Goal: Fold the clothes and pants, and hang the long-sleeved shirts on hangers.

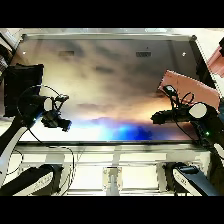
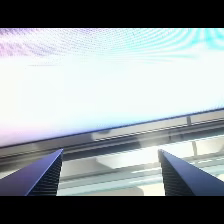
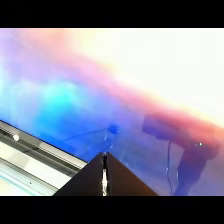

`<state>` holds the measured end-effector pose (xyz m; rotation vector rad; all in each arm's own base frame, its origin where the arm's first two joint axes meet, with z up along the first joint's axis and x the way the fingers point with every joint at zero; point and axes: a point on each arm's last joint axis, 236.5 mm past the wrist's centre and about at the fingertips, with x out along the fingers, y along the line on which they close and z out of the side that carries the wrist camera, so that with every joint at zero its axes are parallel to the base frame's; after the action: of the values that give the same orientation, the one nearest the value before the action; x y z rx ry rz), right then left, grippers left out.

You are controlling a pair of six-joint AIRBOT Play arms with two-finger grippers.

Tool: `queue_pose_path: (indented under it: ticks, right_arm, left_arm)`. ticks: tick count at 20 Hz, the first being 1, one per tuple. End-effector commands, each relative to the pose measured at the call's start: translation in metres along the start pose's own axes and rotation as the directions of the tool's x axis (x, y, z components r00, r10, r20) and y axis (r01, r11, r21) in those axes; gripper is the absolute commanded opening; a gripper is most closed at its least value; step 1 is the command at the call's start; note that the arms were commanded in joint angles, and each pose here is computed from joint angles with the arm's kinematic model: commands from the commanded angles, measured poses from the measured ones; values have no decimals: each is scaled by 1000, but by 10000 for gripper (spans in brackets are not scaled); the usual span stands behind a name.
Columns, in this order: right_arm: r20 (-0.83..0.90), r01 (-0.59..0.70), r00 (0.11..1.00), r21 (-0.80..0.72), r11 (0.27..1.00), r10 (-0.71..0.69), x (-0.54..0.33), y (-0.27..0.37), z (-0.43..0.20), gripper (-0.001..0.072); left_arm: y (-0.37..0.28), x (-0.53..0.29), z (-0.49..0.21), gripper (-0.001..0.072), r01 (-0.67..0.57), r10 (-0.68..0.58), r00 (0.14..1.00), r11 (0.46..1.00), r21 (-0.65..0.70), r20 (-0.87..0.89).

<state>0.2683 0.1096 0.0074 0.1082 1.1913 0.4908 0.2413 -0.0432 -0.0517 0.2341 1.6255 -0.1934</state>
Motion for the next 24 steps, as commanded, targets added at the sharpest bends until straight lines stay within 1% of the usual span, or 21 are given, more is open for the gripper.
queue_pose_path:
  ticks: [1,4,5,6,7,8,9,10,11,12,13,15,17,18,21,24]
  right_arm:
    - [28,-18,999,14,1000,17,0,4,6,15]
    - [30,-23,999,16,1000,22,0,5,7,15]
    - [32,-22,999,16,1000,21,0,5,8,15]
    - [37,-20,999,18,1000,19,0,5,9,15]
    - [45,-17,999,19,1000,16,0,4,11,15]
    - [52,-15,999,20,1000,14,0,4,12,15]
    - [55,-14,998,20,1000,13,0,3,13,15]
    - [55,-14,998,20,1000,13,0,3,13,15]
    - [55,-14,998,19,1000,13,0,3,13,14]
    - [56,-13,998,20,1000,12,0,3,13,15]
    - [58,-12,998,20,1000,11,0,3,14,15]
    - [61,-14,998,21,1000,12,0,3,14,15]
    - [64,-24,998,27,999,22,0,5,15,15]
    - [68,-30,997,30,999,28,-1,7,16,15]
    - [72,-30,997,31,999,28,-1,7,17,15]
    - [103,-42,994,56,998,36,-1,9,24,15]
  left_arm:
    - [-4,0,2,714,18,-18,1000,1000,-5,8]
    - [-7,0,3,714,29,-28,1000,1000,-6,13]
    - [-4,0,8,714,17,-17,999,1000,13,32]
    - [4,-1,17,710,-23,18,997,998,62,73]
    - [22,-2,26,684,-102,92,990,991,91,110]
    - [45,-7,33,611,-205,189,972,973,109,140]
    - [72,-14,38,587,-321,302,940,941,107,161]
    - [101,-27,42,587,-446,426,887,890,91,178]
    - [121,-38,45,587,-532,510,839,841,97,189]
    - [137,-48,51,587,-594,564,796,797,108,217]
    - [150,-57,60,587,-637,597,760,764,106,257]
    - [172,-68,74,585,-681,630,706,729,66,322]
    - [203,-67,70,583,-699,669,680,715,-9,300]
    - [219,-58,61,583,-700,682,686,713,-22,253]
    - [254,-16,32,583,-671,673,734,740,-55,97]
    - [267,3,31,583,-662,664,747,748,-51,27]
